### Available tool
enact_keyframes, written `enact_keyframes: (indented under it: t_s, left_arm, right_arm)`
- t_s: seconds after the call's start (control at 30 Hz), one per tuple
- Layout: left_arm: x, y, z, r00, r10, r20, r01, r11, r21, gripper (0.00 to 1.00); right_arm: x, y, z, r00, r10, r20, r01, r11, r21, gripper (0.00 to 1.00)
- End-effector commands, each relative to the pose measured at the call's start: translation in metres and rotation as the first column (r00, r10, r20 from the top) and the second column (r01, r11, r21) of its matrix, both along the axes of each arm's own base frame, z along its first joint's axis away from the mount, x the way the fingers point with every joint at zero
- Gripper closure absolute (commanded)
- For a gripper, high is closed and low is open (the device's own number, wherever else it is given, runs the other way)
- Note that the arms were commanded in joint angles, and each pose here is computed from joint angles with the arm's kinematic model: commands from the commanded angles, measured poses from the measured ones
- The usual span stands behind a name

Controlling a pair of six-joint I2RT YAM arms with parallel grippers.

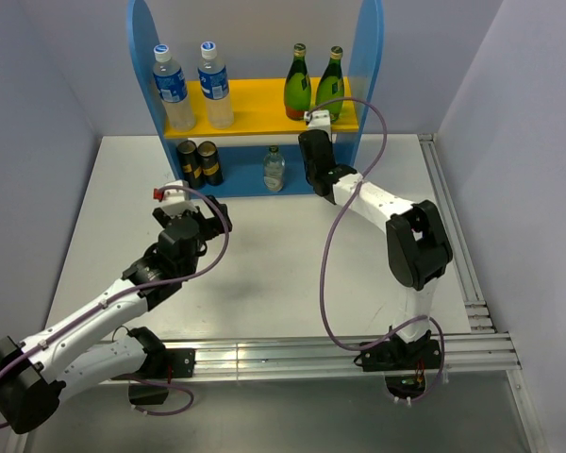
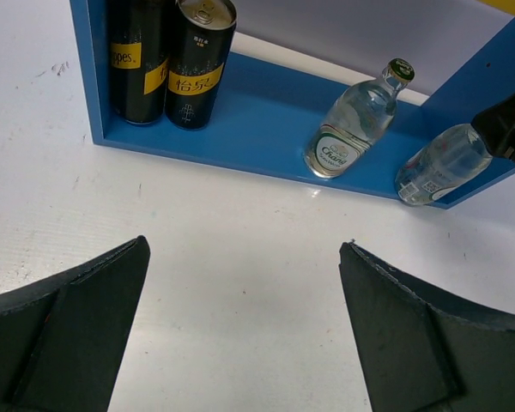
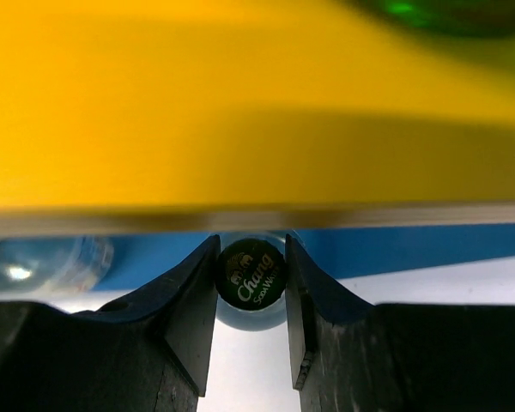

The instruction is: Place and organize the beverage onto the shelf

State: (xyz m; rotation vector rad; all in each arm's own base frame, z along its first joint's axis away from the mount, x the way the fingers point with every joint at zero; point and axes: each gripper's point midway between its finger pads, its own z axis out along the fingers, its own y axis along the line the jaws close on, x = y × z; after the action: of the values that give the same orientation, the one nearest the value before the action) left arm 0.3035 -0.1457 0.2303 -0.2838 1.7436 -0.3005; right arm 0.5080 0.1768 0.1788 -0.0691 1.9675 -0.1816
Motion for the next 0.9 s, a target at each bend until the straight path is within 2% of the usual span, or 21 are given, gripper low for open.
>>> enact_keyframes:
  t_s: [0.0, 0.2, 0.5, 0.7, 0.87]
  left_arm:
    - [0.003, -0.004, 0.007, 0.999, -0.009, 0.031, 0.010, 0.999, -0.040, 0.01]
    - [0.004, -0.005, 0.004, 1.000, -0.006, 0.026, 0.007, 0.999, -0.037, 0.01]
    - [0.005, -0.009, -0.001, 1.000, -0.016, 0.016, 0.017, 0.999, -0.041, 0.01]
    - [0.005, -0.007, -0.001, 1.000, -0.009, 0.023, 0.010, 0.999, -0.042, 0.01]
    - [0.005, -0.006, -0.001, 1.000, -0.005, 0.022, 0.006, 0.999, -0.036, 0.01]
  right_arm:
    - [0.020, -0.006, 0.044, 0.964, -0.157, 0.213, 0.111, 0.971, 0.210, 1.00]
    - [0.020, -0.009, 0.024, 0.953, -0.241, 0.183, 0.178, 0.935, 0.307, 1.00]
    - [0.028, 0.012, 0.017, 0.961, -0.227, 0.158, 0.139, 0.890, 0.434, 1.00]
    - [0.036, 0.026, 0.014, 0.965, -0.207, 0.162, 0.108, 0.875, 0.471, 1.00]
    - [0.038, 0.035, 0.008, 0.968, -0.193, 0.159, 0.106, 0.892, 0.440, 1.00]
